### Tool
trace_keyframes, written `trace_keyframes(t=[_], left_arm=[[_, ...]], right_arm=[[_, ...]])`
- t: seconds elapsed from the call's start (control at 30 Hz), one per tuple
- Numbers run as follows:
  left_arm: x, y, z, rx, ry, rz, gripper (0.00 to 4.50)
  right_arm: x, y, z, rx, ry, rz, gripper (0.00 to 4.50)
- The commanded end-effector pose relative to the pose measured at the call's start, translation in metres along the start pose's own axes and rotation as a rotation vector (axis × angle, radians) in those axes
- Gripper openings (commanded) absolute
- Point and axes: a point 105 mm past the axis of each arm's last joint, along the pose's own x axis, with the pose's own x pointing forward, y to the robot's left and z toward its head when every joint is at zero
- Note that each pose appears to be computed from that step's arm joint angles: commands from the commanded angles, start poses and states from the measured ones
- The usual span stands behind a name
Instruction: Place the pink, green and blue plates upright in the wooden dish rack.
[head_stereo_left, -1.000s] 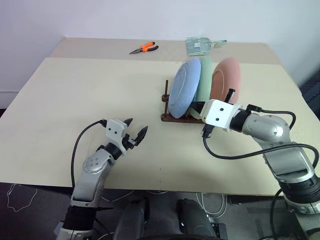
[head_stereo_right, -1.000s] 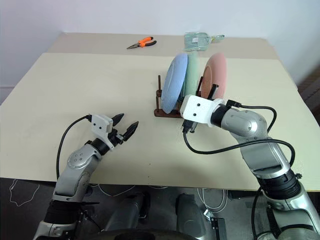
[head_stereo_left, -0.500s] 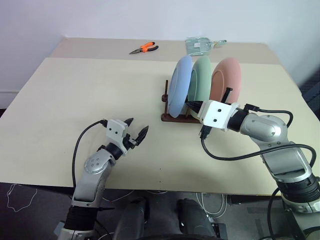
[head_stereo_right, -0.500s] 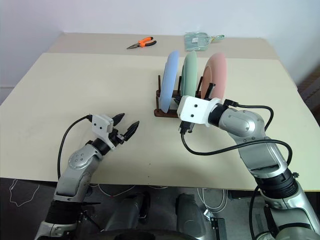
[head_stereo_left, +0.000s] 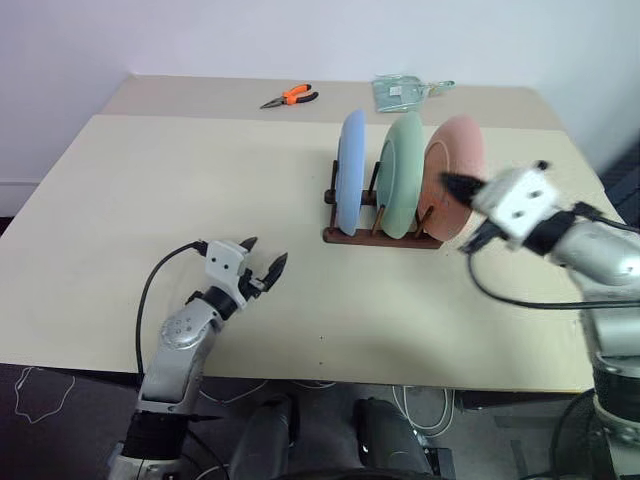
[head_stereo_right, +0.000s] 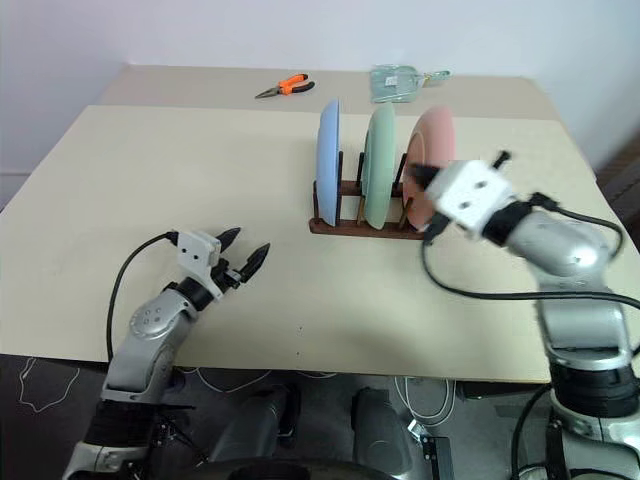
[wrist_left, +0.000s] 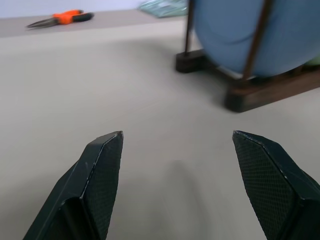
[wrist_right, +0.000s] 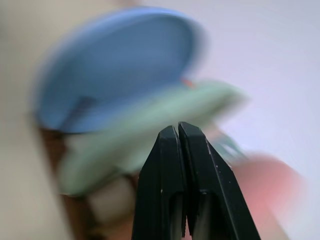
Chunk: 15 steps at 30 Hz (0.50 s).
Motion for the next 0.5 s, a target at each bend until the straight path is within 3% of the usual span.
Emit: trace_keyframes(t=[0.03, 0.17, 0.33, 0.5], left_arm=[[-0.007, 0.034, 0.007, 0.084, -0.012, 0.096, 3.59], [-0.014, 0.051, 0.003, 0.122, 0.015, 0.140, 3.59], [-0.023, 0.057, -0.008, 0.131, 0.058, 0.179, 3.59], [-0.030, 0.053, -0.015, 0.126, 0.081, 0.187, 3.59]], right_arm=[[-0.028, -0.033, -0.017, 0.072, 0.000, -0.189, 0.04], [-0.043, -0.038, -0.047, 0.153, 0.058, -0.278, 0.04], [-0.041, 0.010, -0.096, 0.239, 0.206, -0.175, 0.04], [-0.034, 0.035, -0.121, 0.308, 0.247, -0.152, 0.04]])
